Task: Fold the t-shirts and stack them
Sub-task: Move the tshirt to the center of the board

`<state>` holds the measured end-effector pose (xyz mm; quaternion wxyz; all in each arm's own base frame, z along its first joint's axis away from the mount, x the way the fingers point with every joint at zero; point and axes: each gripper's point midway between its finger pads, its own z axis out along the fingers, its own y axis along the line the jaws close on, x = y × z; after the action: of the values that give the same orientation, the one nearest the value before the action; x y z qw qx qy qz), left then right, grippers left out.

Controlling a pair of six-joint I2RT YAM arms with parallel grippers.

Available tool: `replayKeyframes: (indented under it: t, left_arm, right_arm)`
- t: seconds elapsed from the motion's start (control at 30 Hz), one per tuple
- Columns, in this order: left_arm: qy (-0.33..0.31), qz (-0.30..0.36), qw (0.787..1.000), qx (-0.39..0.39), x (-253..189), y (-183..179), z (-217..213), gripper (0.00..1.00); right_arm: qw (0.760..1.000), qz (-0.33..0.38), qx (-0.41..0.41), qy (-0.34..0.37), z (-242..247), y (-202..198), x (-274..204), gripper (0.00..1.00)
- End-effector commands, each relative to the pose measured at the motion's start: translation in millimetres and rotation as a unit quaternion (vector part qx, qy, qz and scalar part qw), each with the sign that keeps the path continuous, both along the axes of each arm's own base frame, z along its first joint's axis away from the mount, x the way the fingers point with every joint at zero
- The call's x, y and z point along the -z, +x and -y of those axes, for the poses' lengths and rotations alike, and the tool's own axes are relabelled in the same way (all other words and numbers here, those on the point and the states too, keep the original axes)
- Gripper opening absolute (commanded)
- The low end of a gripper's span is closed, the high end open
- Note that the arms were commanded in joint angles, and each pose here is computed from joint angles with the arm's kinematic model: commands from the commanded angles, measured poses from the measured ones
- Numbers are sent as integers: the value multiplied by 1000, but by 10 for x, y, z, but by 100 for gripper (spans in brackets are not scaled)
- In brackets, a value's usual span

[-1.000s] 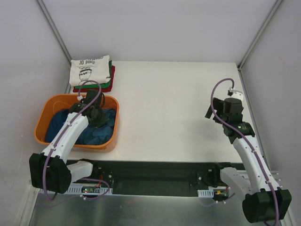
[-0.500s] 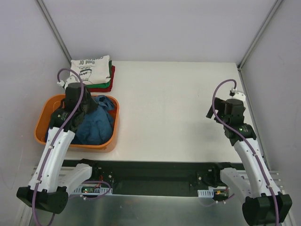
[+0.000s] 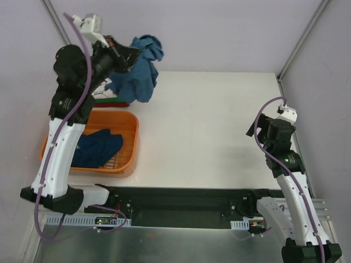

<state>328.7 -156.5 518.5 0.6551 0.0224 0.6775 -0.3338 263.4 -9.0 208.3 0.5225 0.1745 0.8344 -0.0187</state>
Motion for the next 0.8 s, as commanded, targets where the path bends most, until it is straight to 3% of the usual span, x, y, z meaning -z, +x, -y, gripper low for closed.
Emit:
replayKeyframes:
  t: [0.0, 0.17, 0.27, 0.3, 0.33, 0.37, 0.4, 0.5, 0.63, 0.77]
  left_arm:
    - [40, 106, 973, 203, -428, -219, 832, 0]
    - [39, 94, 933, 345, -325, -218, 1480, 0]
    - [34, 44, 921, 386, -3, -102, 1724, 0]
    - [34, 27, 925, 377, 104, -21, 1737, 11]
    - [40, -14, 931, 363, 421, 94, 1753, 33]
    - [47, -35, 937, 344, 612, 182, 1740, 47]
    - [65, -80, 950, 296, 1049, 384, 1684, 69]
    - [106, -170, 959, 199, 1779, 575, 1410, 99]
    - [129, -243, 950, 146, 2340, 568, 1137, 99]
    - [126, -293, 932, 174, 2707, 481, 1219, 99]
  right_arm:
    - [998, 50, 44, -6, 156, -68, -343, 97]
    - [997, 51, 55, -12, 206, -123, -377, 97]
    - [996, 48, 72, -20, 274, -165, -387, 97]
    - [995, 46, 79, -25, 304, -182, -383, 97]
    - [995, 46, 83, -26, 317, -187, -382, 97]
    - [995, 43, 83, -29, 321, -192, -377, 97]
    - [995, 35, 83, -30, 320, -192, -346, 97]
    - [996, 12, 87, -34, 332, -195, -279, 97]
    - [996, -30, 79, -32, 289, -185, -132, 97]
    - [995, -87, 49, -11, 140, -180, 64, 97]
